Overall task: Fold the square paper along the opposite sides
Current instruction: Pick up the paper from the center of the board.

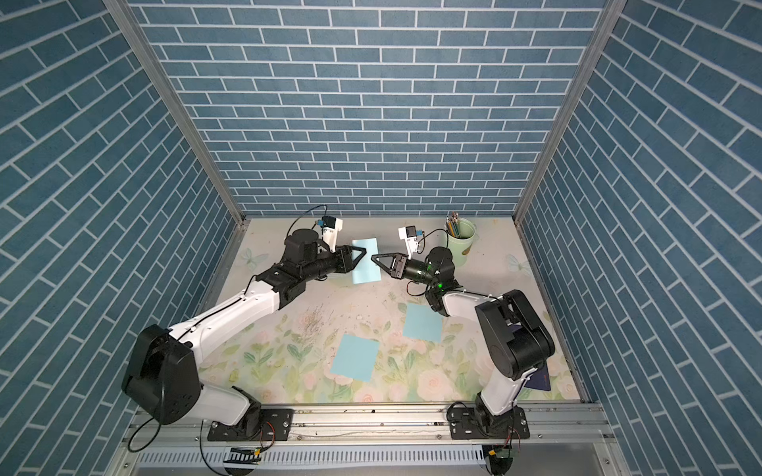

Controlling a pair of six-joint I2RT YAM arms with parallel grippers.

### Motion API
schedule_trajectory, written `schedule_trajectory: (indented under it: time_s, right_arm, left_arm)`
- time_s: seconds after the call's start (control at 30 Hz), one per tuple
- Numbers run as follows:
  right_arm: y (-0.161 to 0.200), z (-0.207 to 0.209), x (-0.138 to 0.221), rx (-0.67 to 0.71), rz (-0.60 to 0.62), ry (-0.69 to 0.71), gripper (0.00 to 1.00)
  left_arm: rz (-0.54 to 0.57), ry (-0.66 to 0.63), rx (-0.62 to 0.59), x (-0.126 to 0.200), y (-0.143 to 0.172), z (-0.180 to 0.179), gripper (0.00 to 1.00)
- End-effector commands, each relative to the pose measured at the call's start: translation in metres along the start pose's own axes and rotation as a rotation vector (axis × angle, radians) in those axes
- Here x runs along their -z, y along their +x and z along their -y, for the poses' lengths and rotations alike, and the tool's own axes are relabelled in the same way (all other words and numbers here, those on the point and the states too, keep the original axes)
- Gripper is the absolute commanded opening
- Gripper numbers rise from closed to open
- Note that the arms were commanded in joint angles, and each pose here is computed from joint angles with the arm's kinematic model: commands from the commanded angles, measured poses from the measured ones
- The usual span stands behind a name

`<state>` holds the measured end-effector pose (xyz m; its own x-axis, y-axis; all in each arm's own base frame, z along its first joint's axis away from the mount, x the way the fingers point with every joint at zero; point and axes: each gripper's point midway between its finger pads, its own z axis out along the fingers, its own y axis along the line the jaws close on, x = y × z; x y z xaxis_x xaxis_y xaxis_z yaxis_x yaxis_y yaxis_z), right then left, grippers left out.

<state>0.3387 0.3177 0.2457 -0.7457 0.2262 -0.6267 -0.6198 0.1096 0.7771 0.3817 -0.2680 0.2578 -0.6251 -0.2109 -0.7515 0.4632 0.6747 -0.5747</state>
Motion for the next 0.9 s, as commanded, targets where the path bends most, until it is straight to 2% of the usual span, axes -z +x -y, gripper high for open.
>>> schedule_trajectory:
  time_s: [0.0, 0.07, 0.33, 0.53, 0.6, 0.7, 0.8, 0.87]
  right_arm:
    - [-0.024, -0.031, 0.007, 0.175, -0.003, -0.038, 0.00]
    - [-0.030, -0.042, 0.008, 0.221, -0.011, -0.055, 0.00]
    - [-0.048, -0.083, 0.007, 0.338, -0.042, -0.132, 0.00]
    - [-0.057, -0.088, 0.005, 0.355, -0.032, -0.139, 0.00]
    - [-0.059, -0.083, 0.005, 0.349, -0.025, -0.127, 0.00]
    - [-0.065, -0.074, 0.007, 0.335, -0.007, -0.093, 0.00]
    - [-0.072, -0.068, 0.011, 0.331, 0.017, -0.065, 0.00]
    - [-0.075, -0.068, 0.013, 0.335, 0.024, -0.057, 0.00]
  left_arm:
    - [0.074, 0.102, -0.002, 0.025, -0.038, 0.015, 0.61]
    - [0.071, 0.175, 0.001, 0.031, -0.045, 0.023, 0.70]
    - [0.049, 0.337, -0.001, 0.040, -0.047, 0.040, 0.85]
    - [0.023, 0.402, 0.009, 0.038, -0.043, 0.048, 0.88]
    - [0.026, 0.402, 0.004, 0.041, -0.041, 0.049, 0.83]
    - [0.038, 0.381, -0.012, 0.046, -0.041, 0.048, 0.65]
    - [0.037, 0.354, -0.019, 0.047, -0.040, 0.045, 0.42]
    - [0.033, 0.340, -0.019, 0.046, -0.039, 0.042, 0.33]
